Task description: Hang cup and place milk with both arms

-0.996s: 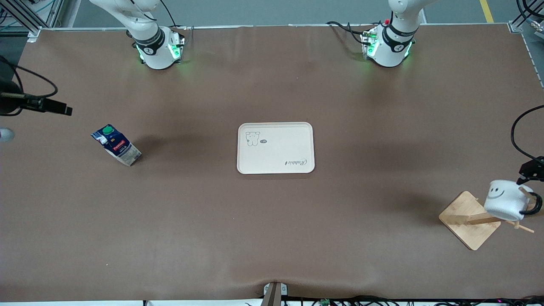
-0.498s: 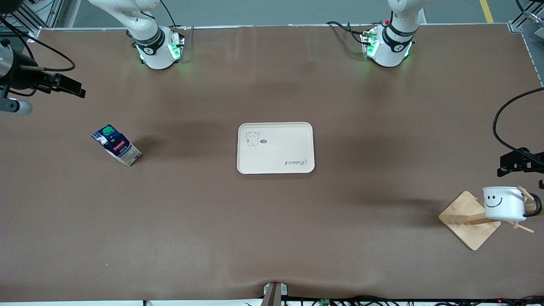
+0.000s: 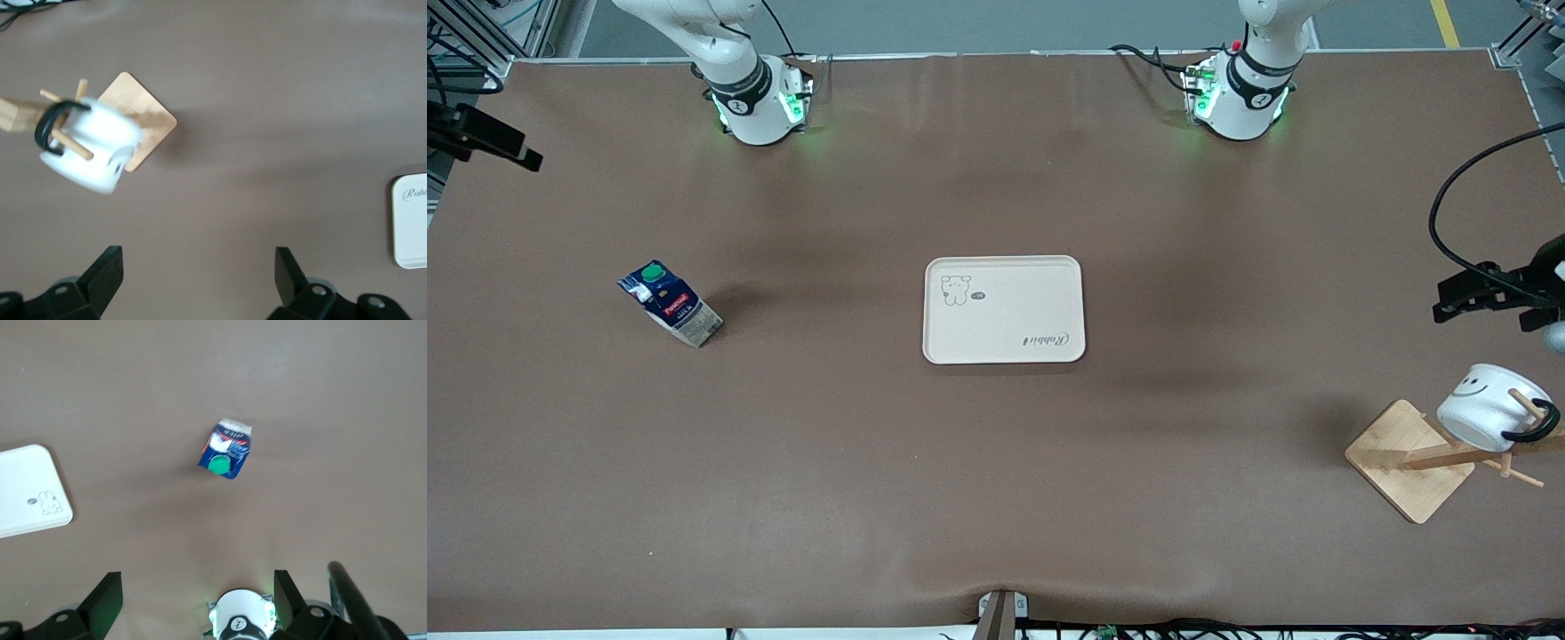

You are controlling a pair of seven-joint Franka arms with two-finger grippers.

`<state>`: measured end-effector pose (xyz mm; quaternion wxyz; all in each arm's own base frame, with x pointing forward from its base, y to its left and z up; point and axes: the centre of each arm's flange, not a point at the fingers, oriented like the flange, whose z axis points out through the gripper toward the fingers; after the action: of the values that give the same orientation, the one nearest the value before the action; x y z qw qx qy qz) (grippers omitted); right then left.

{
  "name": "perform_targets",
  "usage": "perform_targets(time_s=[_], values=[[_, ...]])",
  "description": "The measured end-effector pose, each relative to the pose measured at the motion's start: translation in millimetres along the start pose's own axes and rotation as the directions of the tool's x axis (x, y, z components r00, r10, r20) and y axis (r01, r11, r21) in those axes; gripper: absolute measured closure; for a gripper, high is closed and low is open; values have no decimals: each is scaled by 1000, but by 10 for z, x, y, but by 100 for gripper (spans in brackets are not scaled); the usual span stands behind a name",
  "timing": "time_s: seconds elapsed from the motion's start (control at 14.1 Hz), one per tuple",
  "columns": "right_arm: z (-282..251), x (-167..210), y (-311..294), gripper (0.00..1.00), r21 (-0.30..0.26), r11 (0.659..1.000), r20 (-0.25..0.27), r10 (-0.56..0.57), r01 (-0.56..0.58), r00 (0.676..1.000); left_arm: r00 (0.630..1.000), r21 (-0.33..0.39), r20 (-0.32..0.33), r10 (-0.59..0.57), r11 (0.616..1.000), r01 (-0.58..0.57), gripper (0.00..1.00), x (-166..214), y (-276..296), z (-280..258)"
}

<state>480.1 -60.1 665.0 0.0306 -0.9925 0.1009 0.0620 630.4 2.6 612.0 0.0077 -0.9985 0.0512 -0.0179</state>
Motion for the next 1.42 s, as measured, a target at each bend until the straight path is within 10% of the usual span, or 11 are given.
perform_targets(time_s=[1.42], values=[[-59, 23, 75, 0, -9, 1000, -19, 15, -16, 1000, 999, 87, 23, -44, 995, 41, 0, -767, 566, -848]])
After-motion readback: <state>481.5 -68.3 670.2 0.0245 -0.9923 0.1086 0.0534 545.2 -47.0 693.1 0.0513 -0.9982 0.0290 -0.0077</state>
